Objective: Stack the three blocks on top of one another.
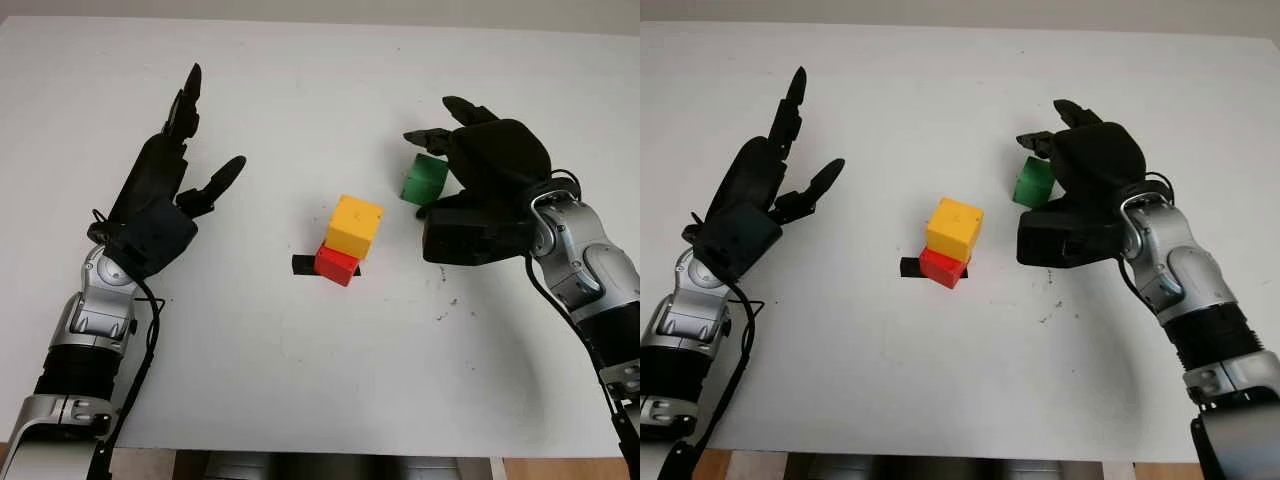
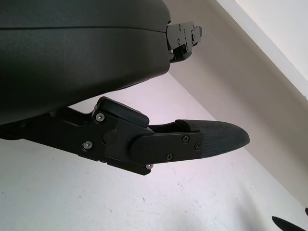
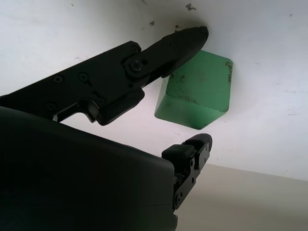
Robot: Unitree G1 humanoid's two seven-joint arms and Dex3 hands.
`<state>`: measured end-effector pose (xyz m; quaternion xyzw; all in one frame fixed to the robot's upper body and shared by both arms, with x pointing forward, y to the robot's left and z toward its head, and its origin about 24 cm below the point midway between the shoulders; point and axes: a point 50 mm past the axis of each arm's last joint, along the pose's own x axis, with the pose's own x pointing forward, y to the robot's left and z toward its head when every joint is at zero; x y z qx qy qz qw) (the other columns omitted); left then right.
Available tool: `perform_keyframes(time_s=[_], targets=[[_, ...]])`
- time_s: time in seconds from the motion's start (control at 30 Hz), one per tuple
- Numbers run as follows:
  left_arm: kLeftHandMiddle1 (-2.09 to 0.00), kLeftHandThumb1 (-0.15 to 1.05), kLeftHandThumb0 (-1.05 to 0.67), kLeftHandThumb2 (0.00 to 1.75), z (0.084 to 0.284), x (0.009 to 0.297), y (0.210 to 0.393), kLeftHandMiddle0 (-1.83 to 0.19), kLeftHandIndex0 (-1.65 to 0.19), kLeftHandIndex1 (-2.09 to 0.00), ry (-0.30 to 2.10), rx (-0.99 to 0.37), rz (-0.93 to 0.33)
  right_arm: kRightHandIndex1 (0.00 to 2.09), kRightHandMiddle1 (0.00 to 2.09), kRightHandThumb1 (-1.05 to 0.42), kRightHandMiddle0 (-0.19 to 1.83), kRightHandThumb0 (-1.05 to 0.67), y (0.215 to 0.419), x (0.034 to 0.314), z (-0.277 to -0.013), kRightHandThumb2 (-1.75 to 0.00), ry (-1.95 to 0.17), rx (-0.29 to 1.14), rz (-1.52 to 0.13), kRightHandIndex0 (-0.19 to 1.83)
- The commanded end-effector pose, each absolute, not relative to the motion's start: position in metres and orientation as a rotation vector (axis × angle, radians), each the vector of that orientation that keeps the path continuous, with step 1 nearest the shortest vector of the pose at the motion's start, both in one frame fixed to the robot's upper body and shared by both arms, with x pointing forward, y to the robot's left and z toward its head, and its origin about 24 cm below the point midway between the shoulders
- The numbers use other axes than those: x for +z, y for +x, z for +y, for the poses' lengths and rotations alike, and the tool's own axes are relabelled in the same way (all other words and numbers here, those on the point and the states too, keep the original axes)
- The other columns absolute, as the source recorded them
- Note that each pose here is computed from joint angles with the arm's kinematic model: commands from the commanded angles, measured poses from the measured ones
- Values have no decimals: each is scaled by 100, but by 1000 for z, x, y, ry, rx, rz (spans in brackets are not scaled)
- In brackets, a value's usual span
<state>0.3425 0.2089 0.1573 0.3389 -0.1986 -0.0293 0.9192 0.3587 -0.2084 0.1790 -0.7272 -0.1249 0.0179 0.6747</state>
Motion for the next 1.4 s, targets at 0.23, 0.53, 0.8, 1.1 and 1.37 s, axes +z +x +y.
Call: perform_keyframes(time_s=[0.23,0.53,0.8,1.1,1.37], targets=[[-3,105,-80,47,213,155,341,19,19,-3,727,-68,-408,9,10,-84,52,-63,358,175,-216,-5,-1595,32,-255,16],[-1,105,-78,46,213,154,340,19,19,-3,719,-71,-410,8,9,-86,53,-59,359,171,-218,-6,-1502,48,-229,18],[-1,105,-77,46,213,153,340,19,19,-4,714,-73,-411,11,14,-88,70,-52,360,169,-219,-6,-1480,13,-239,29],[0,105,-76,42,212,151,339,19,19,-3,698,-87,-406,13,25,-89,91,-47,362,165,-220,-5,-1505,-41,-261,43],[0,105,-75,41,213,152,340,19,19,-3,704,-90,-414,6,98,-91,69,-50,363,165,-222,-5,-1623,-91,-282,50]])
